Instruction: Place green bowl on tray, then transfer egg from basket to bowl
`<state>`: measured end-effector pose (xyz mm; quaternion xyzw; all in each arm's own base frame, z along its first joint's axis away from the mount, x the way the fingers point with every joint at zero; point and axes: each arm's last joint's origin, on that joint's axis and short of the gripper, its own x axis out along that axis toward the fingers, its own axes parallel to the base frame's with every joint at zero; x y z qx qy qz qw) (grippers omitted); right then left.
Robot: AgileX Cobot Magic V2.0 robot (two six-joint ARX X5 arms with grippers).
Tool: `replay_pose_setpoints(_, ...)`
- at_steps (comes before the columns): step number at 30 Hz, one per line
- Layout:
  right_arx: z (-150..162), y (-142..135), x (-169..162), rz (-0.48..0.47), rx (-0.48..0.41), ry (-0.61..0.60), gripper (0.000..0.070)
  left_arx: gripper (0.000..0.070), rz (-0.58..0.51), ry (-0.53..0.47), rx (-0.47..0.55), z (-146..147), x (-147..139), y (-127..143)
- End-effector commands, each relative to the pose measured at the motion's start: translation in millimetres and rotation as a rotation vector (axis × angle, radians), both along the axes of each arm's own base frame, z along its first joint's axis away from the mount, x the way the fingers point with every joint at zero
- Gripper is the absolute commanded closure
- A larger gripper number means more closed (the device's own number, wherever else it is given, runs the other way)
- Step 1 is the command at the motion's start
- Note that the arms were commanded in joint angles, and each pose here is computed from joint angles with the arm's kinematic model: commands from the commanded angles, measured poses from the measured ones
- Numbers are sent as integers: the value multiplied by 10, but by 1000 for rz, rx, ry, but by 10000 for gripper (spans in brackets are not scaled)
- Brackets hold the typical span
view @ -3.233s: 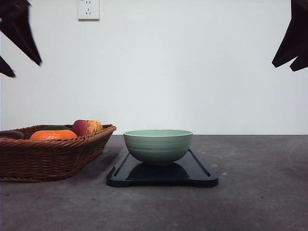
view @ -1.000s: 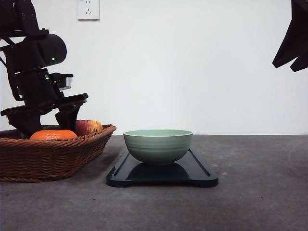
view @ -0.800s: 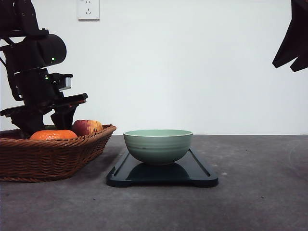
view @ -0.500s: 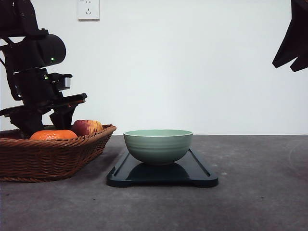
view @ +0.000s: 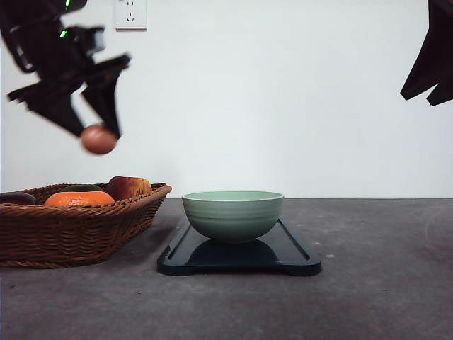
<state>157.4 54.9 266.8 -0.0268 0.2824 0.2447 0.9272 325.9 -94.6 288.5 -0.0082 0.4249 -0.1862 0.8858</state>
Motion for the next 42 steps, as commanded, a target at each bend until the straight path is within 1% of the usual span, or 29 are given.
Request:
replay_pose_setpoints(1, 16, 9, 12, 0, 3, -5, 431, 438, -50, -60, -14, 102, 7, -111)
replay_pose_setpoints(5, 16, 9, 12, 0, 3, -5, 431, 437, -134, -140, -42, 171, -51, -399)
replay_pose_setpoints(11, 16, 9, 12, 1, 2, -5, 431, 437, -254, -211, -71, 136, -109, -827)
replay_pose_setpoints(16, 16, 9, 12, 1, 2, -5, 431, 437, -320, -206, -68, -67, -89, -1126)
replay_pose_setpoints(20, 16, 9, 11, 0, 2, -4, 431, 436, -340, -186, -27, -300, -37, -1296)
replay_pose_setpoints(23, 16, 9, 11, 0, 3, -4, 431, 436, -356, -170, -12, -458, -5, -1396)
replay_pose_setpoints(26, 16, 9, 11, 0, 2, -4, 431, 436, -347, -169, 16, -597, 35, -1467)
replay_pose_setpoints(30, 9, 8, 7, 0, 0, 4, 431, 430, -347, -173, 20, -732, 89, -1526)
replay_pose_setpoints(37, -8, 4, -4, 1, -6, 24, 431, 430, -334, -189, 28, -822, 135, -1565)
replay_pose_setpoints(42, -8, 4, -4, 0, -7, 24, 431, 430, -332, -181, 36, -880, 151, -1574)
